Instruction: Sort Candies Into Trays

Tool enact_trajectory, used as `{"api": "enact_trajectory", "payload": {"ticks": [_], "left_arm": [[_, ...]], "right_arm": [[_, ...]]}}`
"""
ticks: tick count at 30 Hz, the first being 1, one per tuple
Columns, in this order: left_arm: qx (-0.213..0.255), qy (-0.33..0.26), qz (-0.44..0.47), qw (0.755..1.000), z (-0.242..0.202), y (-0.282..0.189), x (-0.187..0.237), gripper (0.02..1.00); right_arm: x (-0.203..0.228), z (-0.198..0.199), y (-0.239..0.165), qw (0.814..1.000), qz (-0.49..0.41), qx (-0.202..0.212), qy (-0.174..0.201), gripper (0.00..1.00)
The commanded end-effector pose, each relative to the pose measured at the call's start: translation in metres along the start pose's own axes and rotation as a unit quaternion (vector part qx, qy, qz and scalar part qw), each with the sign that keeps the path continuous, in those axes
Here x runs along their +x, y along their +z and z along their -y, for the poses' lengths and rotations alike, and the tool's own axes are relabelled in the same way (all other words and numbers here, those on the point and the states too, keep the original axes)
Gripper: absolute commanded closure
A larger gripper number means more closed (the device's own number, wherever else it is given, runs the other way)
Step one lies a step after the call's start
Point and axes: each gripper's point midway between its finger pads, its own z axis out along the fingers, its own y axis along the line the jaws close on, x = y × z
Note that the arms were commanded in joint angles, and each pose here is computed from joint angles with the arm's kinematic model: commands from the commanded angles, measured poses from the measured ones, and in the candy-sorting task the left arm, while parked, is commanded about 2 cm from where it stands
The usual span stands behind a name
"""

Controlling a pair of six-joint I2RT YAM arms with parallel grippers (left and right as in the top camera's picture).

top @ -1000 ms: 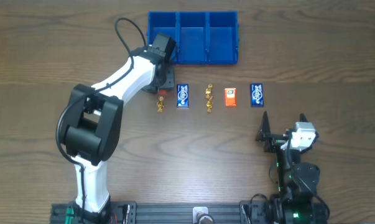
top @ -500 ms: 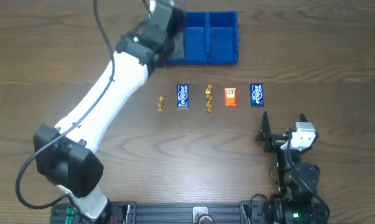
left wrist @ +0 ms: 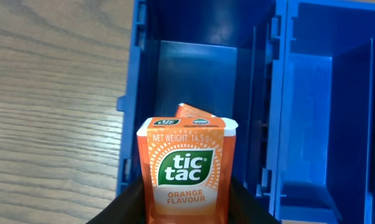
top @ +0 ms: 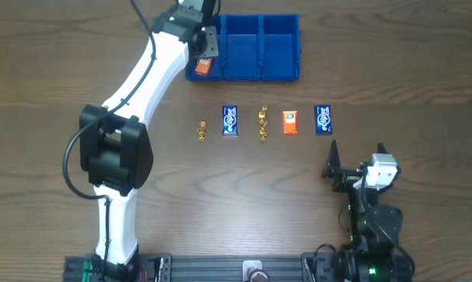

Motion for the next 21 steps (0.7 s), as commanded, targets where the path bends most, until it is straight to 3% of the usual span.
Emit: {"api": "enact_trajectory", "payload": {"ticks": [1, 5, 7, 9, 10, 16, 21], "left_arm": [[0.01, 0.0, 0.005, 1.0, 0.004, -0.002, -0.004, 0.798], [0.01, 0.0, 0.005, 1.0, 0.004, -0.002, -0.004, 0.774], [0.01, 0.001, 0.005, 1.0, 0.004, -0.002, -0.004, 0.687], [0.01, 0.001, 0.005, 1.0, 0.004, -0.002, -0.004, 0.308], [0.01, 0.0, 0.005, 1.0, 0.004, -0.002, -0.004, 0.031], [0.024, -0.004, 0.006, 1.0, 0.016, -0.015, -0.006, 0.02], [0.07, 0.023, 0.025, 0.997, 0.09, -0.072, -0.001, 0.018]], "right_arm": [[0.001, 0.001, 0.0, 1.0, 0.0, 0.002, -0.003, 0.001], [0.001, 0.001, 0.0, 1.0, 0.0, 0.002, -0.003, 0.001], [0.001, 0.001, 0.0, 1.0, 0.0, 0.002, -0.003, 0.001], [0.001, 0.001, 0.0, 1.0, 0.0, 0.002, -0.003, 0.001], [0.001, 0.001, 0.0, 1.0, 0.0, 0.002, -0.003, 0.001], [0.001, 0.001, 0.0, 1.0, 0.0, 0.002, -0.003, 0.001], [0.001, 0.001, 0.0, 1.0, 0.0, 0.002, -0.003, 0.001]]}}
